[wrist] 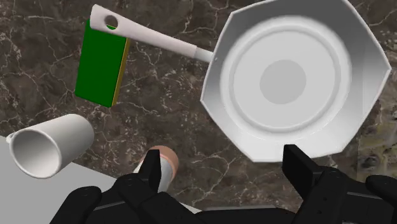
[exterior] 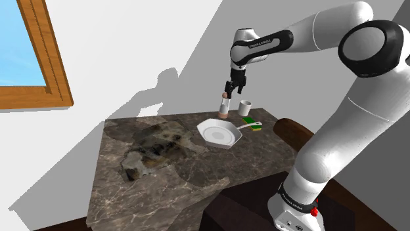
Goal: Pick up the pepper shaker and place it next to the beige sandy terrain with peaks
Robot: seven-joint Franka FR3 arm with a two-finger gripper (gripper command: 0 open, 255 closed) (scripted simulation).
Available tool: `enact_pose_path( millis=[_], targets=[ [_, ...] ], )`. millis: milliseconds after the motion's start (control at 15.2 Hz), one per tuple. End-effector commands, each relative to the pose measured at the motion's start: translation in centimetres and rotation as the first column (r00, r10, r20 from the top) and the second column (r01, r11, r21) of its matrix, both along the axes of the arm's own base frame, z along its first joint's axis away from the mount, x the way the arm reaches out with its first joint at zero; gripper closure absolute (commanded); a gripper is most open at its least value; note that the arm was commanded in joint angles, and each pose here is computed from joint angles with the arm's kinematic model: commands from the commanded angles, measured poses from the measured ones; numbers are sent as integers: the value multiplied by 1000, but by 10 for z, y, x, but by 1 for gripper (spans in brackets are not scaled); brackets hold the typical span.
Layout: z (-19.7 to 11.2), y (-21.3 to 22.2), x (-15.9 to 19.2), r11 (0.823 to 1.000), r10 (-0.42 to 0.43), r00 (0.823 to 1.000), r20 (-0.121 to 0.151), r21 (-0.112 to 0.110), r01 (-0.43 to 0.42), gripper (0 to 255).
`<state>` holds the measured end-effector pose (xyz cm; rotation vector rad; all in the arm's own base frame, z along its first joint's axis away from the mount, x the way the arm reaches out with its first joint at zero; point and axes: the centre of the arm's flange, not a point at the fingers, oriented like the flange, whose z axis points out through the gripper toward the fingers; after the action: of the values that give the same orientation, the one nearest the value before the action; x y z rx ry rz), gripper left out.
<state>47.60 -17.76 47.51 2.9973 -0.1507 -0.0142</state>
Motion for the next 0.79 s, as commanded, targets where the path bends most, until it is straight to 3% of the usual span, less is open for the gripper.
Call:
enact_pose_path(
  millis=[0,726],
  targets=[
    [-8,-20,14,1000,0,1000,6,-7,0,0],
    [-43,-123,100,999,-6,999,35,-37,7,0]
  ],
)
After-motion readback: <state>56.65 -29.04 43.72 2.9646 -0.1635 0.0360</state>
